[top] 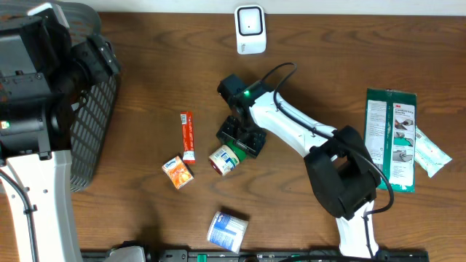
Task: Scan the item barcode
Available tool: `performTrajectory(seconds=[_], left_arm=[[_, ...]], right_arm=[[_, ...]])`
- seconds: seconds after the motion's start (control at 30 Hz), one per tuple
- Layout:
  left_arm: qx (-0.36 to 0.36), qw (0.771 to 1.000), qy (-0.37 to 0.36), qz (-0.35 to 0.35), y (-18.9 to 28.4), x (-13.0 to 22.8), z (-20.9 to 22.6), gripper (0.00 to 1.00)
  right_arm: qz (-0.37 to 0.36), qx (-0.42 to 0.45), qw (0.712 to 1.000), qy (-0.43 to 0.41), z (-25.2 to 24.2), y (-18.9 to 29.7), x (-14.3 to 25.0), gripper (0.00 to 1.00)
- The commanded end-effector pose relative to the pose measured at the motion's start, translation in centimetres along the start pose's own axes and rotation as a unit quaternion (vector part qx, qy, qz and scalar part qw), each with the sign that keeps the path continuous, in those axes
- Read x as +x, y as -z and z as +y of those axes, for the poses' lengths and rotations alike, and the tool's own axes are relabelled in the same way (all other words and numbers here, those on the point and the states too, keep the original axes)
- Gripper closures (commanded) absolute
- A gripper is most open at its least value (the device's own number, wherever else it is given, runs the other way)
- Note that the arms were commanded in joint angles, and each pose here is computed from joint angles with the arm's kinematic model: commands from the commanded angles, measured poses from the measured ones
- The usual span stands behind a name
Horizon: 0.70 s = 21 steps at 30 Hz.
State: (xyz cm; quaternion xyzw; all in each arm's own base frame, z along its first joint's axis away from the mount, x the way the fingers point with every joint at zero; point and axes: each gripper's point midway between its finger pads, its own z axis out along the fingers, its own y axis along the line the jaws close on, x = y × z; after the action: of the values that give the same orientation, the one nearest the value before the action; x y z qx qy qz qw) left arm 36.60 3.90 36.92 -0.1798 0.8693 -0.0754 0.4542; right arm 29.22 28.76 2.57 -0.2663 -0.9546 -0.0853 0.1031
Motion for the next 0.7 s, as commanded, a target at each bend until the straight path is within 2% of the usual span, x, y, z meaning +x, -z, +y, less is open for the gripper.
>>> performTrajectory(seconds=[0.0,0.17,0.33,0.5,0.67], left_arm=[[-0.004,1.000,0.002,0.000,-0.2,-0.1,0.2,0.17],[-0.004,1.000,0.002,0.000,-0.2,-0.1,0.2,0.17],[-0.004,1.000,0.002,0.000,-0.2,-0.1,0.2,0.17],[-0.004,1.000,0.002,0.000,-0.2,-0.1,0.2,0.17],[-0.004,1.000,0.002,0.000,-0.2,-0.1,0.2,0.17]], right_arm=[[-0.002,0.002,1.000,-0.013,0.5,-0.1,1.2,0.18],[-0.020,0.012,0.998,-0.059,0.7,-0.6,2.6,0.16],[-0.095,0.030,0.994,-0.053,0.1,-0.5,0.8,0.28],[-0.108,0.038,0.993,-0.001,-0.2,-0.2,-0.3,0.36],[-0.094,0.040,0.992,0.067,-0.2,0.0,-0.9,0.36]])
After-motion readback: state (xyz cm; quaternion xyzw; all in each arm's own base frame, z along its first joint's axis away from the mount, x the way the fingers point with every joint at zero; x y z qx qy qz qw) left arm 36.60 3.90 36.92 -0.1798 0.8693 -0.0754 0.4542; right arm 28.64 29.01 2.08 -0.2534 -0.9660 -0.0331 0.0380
